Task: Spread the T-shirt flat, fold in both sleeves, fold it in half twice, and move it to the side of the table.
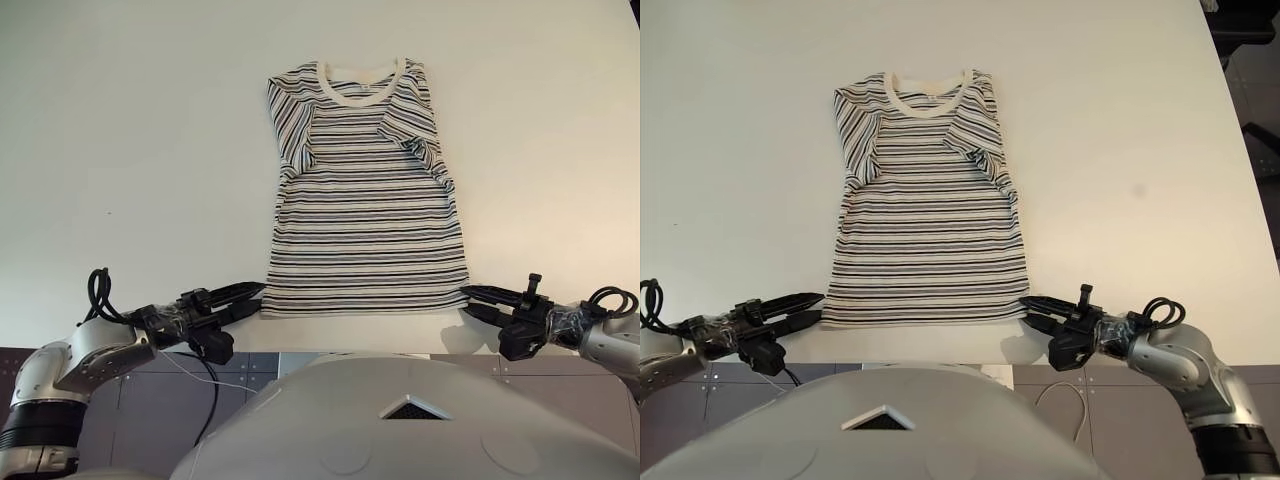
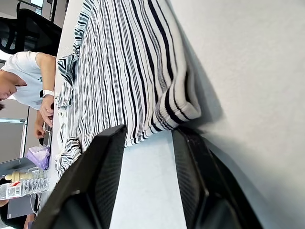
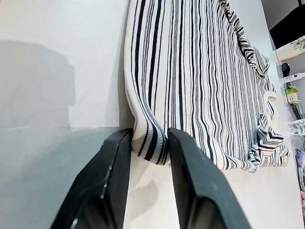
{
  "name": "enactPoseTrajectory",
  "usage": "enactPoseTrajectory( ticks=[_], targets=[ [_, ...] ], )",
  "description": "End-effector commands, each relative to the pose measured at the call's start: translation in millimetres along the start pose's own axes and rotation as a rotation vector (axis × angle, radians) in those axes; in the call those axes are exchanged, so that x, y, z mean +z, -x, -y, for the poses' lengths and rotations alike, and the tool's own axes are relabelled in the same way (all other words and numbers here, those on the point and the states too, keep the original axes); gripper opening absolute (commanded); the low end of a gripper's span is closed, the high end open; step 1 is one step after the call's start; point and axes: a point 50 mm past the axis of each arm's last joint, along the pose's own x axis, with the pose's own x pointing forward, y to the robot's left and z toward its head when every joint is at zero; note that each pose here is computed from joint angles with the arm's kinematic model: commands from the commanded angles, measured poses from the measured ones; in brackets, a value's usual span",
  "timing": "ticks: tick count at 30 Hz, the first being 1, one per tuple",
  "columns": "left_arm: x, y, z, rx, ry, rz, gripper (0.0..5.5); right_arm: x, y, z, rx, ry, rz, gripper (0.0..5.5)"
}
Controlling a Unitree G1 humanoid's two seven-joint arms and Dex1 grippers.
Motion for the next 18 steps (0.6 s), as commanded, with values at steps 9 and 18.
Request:
enactPoseTrajectory(
  ticks=[9,18],
  targets=[
    [6,1,17,-0.164,0.022,0.042,1.79,-6,-2,-8,0.097,-0.023,-0.041,0.13],
    [6,-3,19,-0.199,0.042,0.055,0.83,-6,-7,-7,0.085,-0.038,-0.042,0.10]
  ],
)
